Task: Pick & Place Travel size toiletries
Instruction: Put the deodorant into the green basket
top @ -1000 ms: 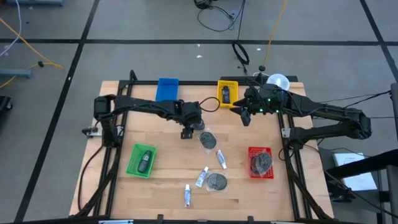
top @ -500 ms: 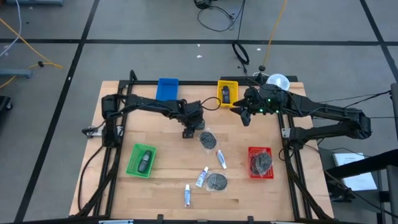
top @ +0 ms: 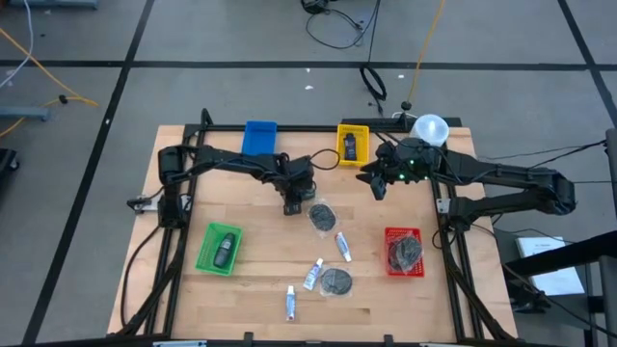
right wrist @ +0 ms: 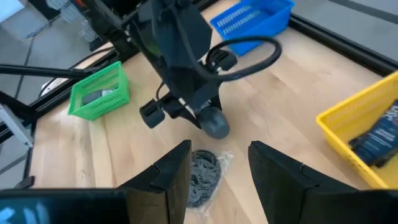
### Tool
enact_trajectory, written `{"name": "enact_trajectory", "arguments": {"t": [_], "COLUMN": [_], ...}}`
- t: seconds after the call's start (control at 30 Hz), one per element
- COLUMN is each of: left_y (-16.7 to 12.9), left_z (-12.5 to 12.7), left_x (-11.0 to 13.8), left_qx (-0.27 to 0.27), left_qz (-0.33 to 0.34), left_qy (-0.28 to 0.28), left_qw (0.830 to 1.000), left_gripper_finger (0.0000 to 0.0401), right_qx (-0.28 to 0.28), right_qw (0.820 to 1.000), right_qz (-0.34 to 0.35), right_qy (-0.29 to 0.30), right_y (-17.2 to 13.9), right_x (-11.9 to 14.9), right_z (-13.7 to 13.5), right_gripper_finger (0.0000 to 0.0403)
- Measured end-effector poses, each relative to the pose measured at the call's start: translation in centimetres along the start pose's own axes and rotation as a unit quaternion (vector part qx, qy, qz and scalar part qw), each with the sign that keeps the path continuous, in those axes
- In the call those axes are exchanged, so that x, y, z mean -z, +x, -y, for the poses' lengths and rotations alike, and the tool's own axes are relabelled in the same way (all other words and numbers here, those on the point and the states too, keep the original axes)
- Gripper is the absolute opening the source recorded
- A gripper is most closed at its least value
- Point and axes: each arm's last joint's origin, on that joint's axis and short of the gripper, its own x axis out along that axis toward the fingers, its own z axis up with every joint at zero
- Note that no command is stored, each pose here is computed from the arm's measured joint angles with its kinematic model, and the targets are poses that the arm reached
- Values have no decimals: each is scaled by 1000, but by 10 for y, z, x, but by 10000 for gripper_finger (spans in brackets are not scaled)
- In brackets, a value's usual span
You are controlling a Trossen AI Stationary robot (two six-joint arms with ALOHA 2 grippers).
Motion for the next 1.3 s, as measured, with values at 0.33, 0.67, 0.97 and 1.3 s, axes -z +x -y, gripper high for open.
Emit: {"name": "enact_trajectory", "arguments": {"t": [0.33,0.67,0.97,1.3], "left_y": [-61,-123,-136,-139], "left_z": [36,95,152,194], "left_x": [6,26,66,110], "left_qx": [18,6,12,-19], "left_qz": [-10,15,2,-62], "left_qy": [-112,-205,-297,-372], "left_qw": [993,979,955,926], "left_gripper_finger": [188,192,205,190], "right_qx": [-19,-18,-17,-17], "right_qw": [1000,1000,1000,999], "right_qz": [16,14,11,12], "right_qy": [-7,-13,-16,-39], "right_y": [4,4,4,4], "right_x": [3,3,4,4], "right_z": [-4,-4,-4,-4], "right_gripper_finger": [150,150,150,150]}}
